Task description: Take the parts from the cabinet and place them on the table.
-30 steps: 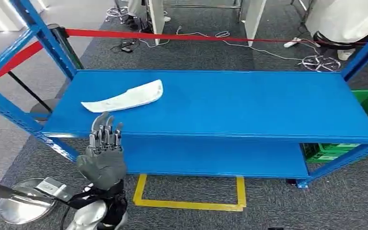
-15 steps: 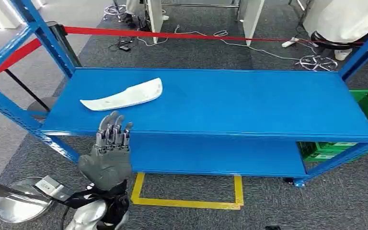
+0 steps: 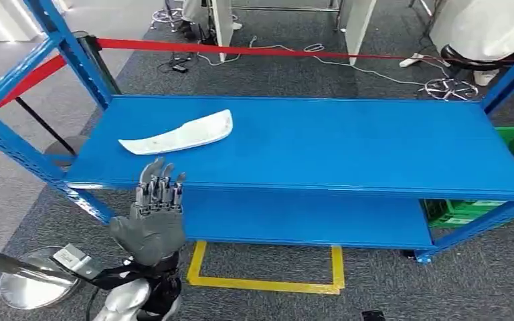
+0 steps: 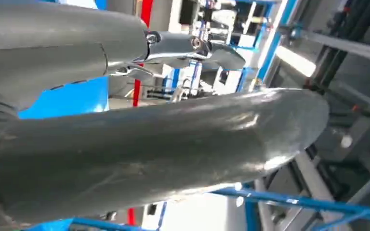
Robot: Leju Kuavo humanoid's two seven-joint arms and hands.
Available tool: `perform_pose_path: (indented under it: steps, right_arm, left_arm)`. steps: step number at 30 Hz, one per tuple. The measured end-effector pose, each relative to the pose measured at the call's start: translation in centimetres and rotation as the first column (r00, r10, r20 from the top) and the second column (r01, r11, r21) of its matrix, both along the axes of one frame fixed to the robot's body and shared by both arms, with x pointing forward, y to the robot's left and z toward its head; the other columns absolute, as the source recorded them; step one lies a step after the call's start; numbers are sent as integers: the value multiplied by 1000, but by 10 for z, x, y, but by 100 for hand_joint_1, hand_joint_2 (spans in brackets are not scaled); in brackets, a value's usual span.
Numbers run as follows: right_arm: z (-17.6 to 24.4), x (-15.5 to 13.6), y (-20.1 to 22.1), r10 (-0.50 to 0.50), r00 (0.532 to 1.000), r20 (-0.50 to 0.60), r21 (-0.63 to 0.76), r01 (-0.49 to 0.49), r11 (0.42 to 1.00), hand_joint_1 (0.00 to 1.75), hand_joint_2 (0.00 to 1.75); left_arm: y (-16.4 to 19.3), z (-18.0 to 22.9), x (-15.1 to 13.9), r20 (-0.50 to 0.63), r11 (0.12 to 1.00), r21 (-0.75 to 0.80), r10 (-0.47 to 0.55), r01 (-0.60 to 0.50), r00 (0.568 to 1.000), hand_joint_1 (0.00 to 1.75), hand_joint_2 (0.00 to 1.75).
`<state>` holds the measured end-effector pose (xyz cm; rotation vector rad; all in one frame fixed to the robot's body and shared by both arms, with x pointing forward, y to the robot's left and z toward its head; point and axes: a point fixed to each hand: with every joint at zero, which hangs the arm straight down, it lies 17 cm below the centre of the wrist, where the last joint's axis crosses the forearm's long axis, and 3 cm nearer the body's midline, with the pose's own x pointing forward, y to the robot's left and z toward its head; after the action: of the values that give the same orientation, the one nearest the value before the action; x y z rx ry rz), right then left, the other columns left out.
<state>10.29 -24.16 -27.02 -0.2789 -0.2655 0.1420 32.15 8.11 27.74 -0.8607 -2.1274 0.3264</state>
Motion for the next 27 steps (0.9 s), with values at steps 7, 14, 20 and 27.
perform_pose_path:
  steps: [7,14,20,27]
  right_arm:
    - [0,1,-1,2,1000,8,-3,-2,1000,0,175]
    - [1,3,-8,-16,1000,19,-32,17,999,0,0]
    - [1,2,-11,-23,1000,6,-46,23,999,0,0]
    - [-1,-7,-10,-26,999,-31,-44,25,999,0,0]
  left_arm:
    - [1,-2,-1,-1,1000,3,0,0,1000,0,0]
    - [5,-10,7,-49,997,43,69,-67,996,0,0]
    - [6,-9,6,-29,994,61,88,-86,996,0,0]
    - [5,-8,5,-26,995,56,81,-79,996,0,0]
